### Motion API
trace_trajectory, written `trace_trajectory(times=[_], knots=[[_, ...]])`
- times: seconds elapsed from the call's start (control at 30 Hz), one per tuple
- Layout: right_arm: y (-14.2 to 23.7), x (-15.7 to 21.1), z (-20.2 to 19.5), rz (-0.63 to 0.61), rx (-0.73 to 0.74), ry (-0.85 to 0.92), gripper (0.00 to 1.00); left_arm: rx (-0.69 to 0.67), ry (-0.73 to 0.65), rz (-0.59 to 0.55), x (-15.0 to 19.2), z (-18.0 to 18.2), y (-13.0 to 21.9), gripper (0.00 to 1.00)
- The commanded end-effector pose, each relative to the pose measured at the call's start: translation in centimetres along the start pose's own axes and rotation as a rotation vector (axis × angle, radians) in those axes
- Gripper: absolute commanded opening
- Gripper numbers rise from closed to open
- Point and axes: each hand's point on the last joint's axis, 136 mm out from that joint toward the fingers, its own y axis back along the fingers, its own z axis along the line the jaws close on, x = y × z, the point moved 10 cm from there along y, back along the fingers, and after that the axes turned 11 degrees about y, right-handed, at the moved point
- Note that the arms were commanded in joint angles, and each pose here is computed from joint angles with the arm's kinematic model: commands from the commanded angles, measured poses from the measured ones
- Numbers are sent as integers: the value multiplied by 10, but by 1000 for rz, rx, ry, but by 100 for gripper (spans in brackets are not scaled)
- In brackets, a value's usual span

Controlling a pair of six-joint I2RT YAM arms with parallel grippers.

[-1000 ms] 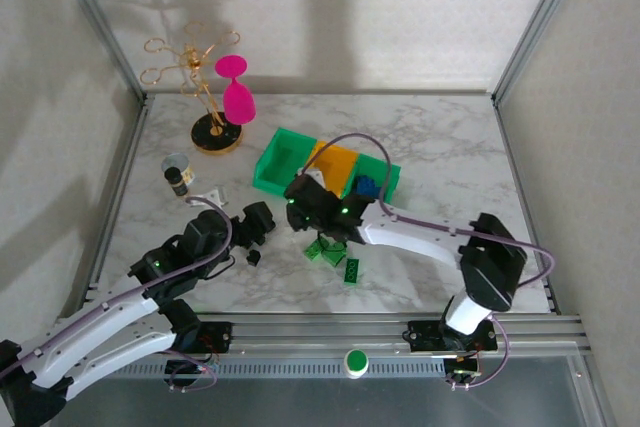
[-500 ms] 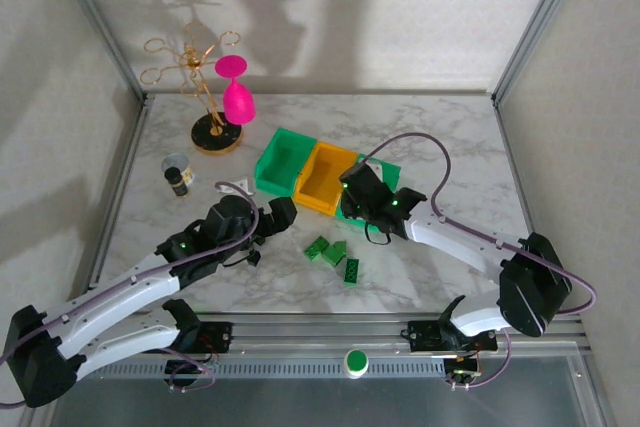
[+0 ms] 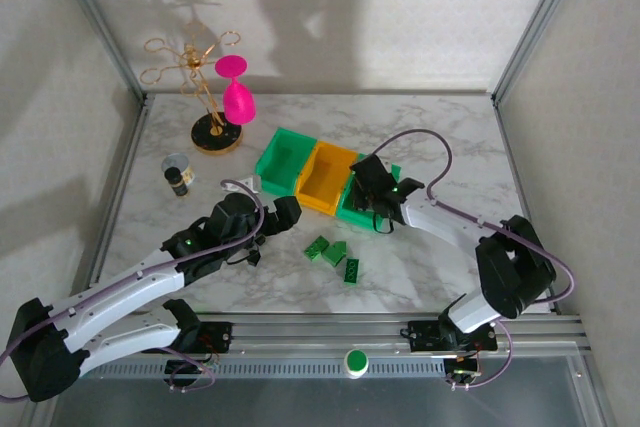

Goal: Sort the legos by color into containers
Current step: Place the lego in the container.

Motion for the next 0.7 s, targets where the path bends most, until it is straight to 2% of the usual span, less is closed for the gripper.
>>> trace_trajectory(times=[0.0, 0.3, 0.47, 0.67], knots=[[-3, -20, -2, -43, -4, 5, 26, 37, -19, -14, -5, -13, 3, 100], [-17, -36, -12, -37, 14, -3, 30, 32, -21, -17, -5, -13, 1, 100], [-17, -39, -14, -40, 19, 2, 38, 30, -24, -17, -5, -13, 2, 100], [1, -47, -16, -69, 27, 7, 46, 31, -24, -22, -6, -13, 3, 100]])
